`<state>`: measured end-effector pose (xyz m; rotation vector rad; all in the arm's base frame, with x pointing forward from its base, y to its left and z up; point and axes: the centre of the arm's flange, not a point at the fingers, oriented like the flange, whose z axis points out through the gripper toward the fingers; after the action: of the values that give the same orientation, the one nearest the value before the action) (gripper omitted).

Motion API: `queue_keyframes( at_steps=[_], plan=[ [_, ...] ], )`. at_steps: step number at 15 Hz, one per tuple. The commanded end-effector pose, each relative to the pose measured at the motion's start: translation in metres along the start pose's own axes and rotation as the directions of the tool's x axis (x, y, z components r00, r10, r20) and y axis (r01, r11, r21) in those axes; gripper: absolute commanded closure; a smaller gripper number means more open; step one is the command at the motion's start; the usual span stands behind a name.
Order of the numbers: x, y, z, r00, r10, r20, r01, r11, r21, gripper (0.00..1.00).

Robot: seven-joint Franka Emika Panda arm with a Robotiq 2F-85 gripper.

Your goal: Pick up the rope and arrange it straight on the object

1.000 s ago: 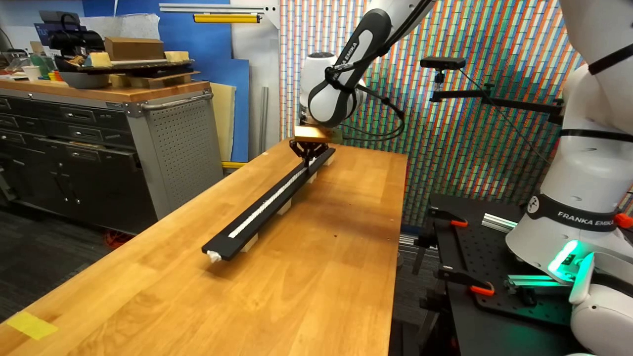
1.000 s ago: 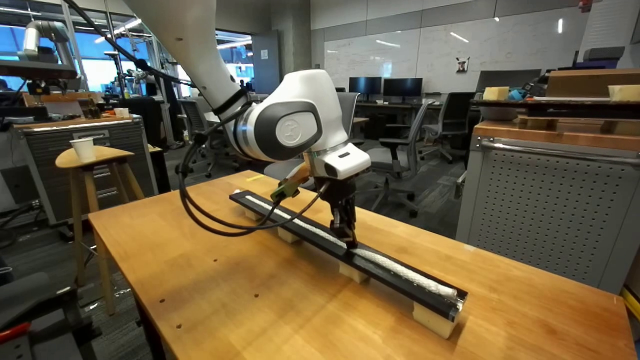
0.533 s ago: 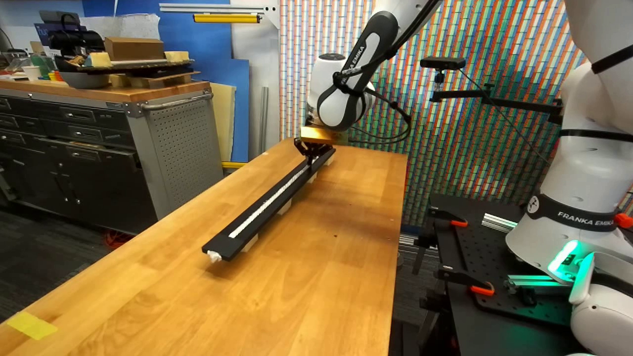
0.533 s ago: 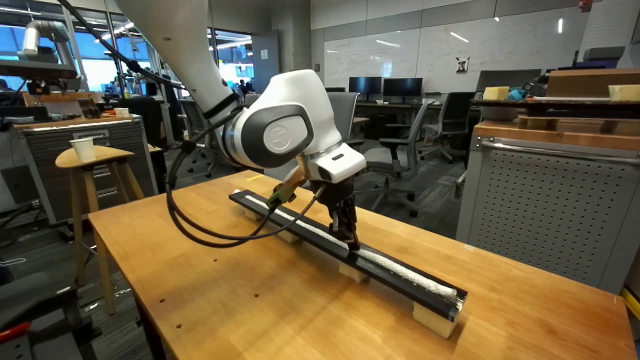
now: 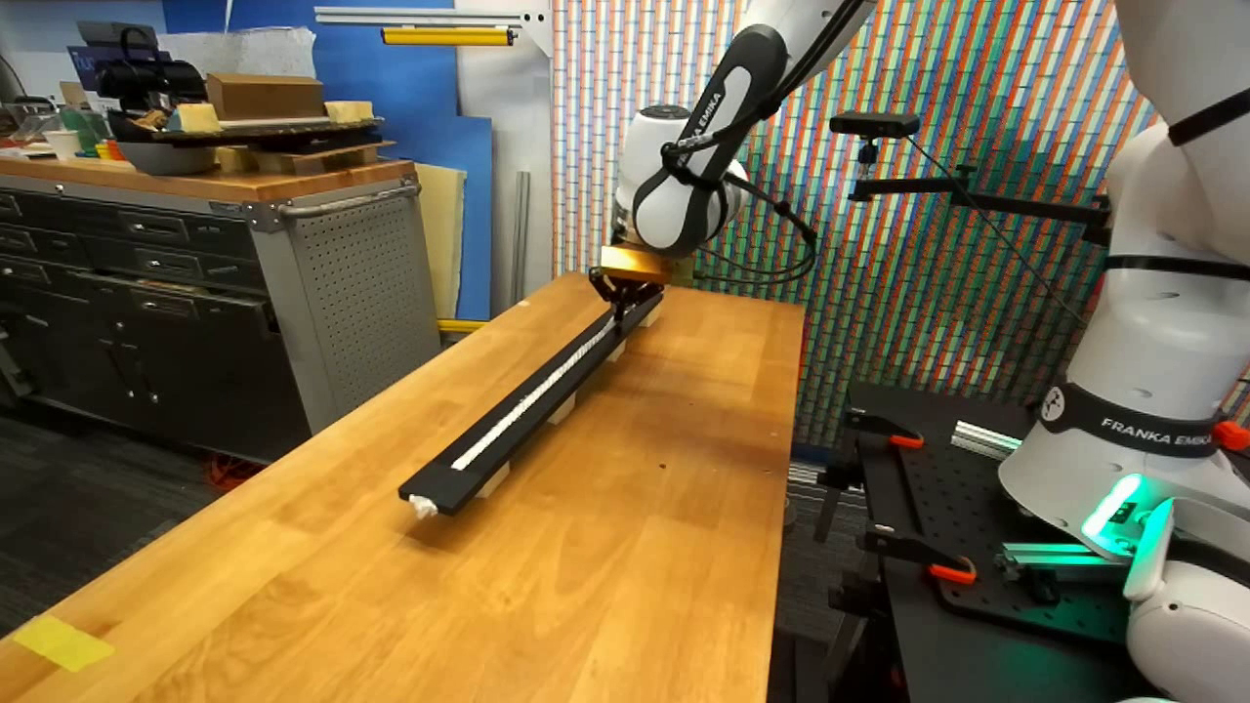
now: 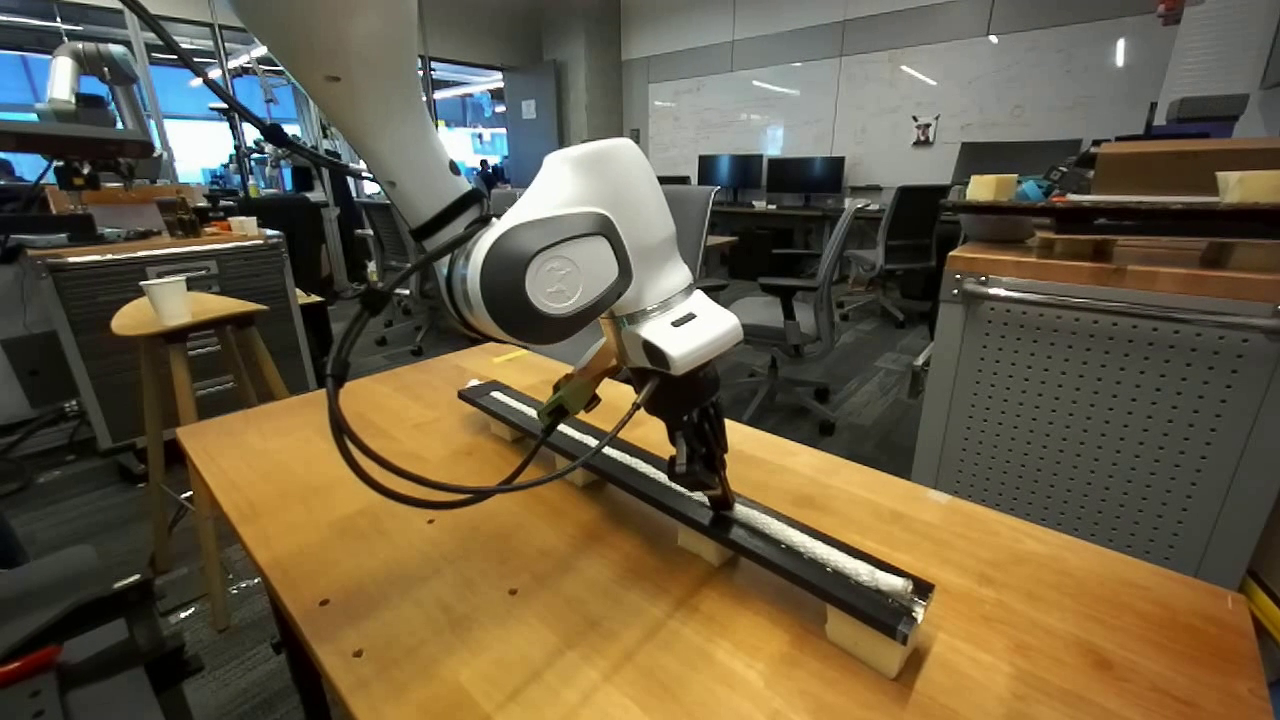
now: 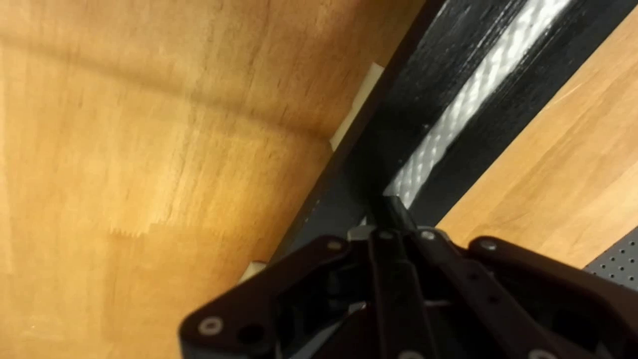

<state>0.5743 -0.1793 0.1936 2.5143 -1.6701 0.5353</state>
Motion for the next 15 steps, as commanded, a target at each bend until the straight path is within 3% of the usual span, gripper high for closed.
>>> queue_keyframes(
  at_steps=[1,6,15],
  plan=[
    [0.006,-0.002,0.018,0.999,0.023,0.037,-0.022,0.999,-0.028,1.00],
    [0.012,-0.002,0.035,0.994,0.055,0.090,-0.047,0.995,-0.089,1.00],
    [0.011,-0.013,0.004,0.996,0.070,0.063,-0.068,0.997,-0.029,1.00]
  ],
)
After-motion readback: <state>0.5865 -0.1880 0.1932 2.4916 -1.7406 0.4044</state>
